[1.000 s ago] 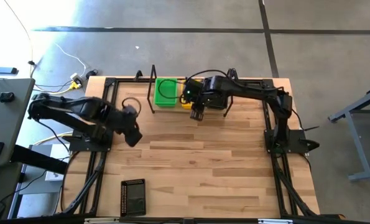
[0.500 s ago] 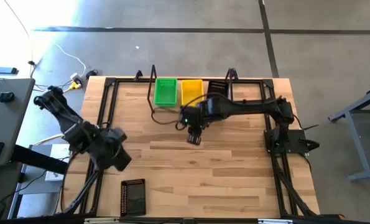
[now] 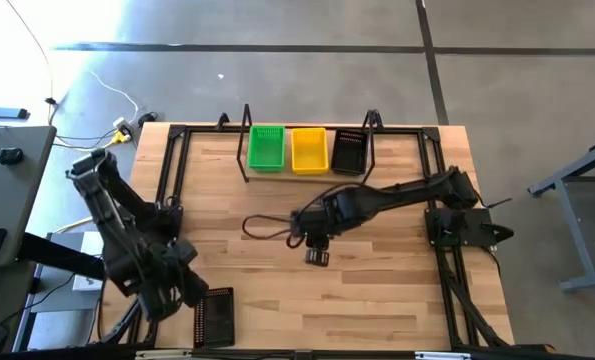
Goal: Stack baskets on shelf by color
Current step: Stack the black bin on top of the black bins on the shelf
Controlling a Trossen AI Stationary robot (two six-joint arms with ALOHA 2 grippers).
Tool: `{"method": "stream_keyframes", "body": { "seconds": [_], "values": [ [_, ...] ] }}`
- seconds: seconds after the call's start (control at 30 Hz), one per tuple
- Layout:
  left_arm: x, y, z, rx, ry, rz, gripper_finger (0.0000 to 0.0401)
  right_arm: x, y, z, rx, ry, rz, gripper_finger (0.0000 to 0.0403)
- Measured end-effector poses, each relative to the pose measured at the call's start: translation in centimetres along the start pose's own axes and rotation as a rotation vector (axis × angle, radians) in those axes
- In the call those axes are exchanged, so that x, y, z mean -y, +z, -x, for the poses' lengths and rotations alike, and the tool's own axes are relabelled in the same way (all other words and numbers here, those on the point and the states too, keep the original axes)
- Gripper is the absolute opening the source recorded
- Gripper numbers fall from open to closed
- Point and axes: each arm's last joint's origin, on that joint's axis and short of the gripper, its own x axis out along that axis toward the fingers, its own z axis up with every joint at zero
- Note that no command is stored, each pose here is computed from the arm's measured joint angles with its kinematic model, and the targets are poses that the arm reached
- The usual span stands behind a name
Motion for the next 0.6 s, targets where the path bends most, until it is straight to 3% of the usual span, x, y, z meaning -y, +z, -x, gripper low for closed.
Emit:
{"method": "stream_keyframes", "body": {
  "seconds": [0.3,0.6],
  "values": [
    [0.9,-3.6,-2.5,-0.009,0.102,0.125,0.0161,-0.7,-0.6,0.1,-0.025,-0.041,0.048,0.0119],
    [2.6,-6.0,-5.1,-0.083,0.111,0.168,0.0161,-0.5,-1.2,0.1,-0.088,-0.061,0.063,0.0119]
  ]
}}
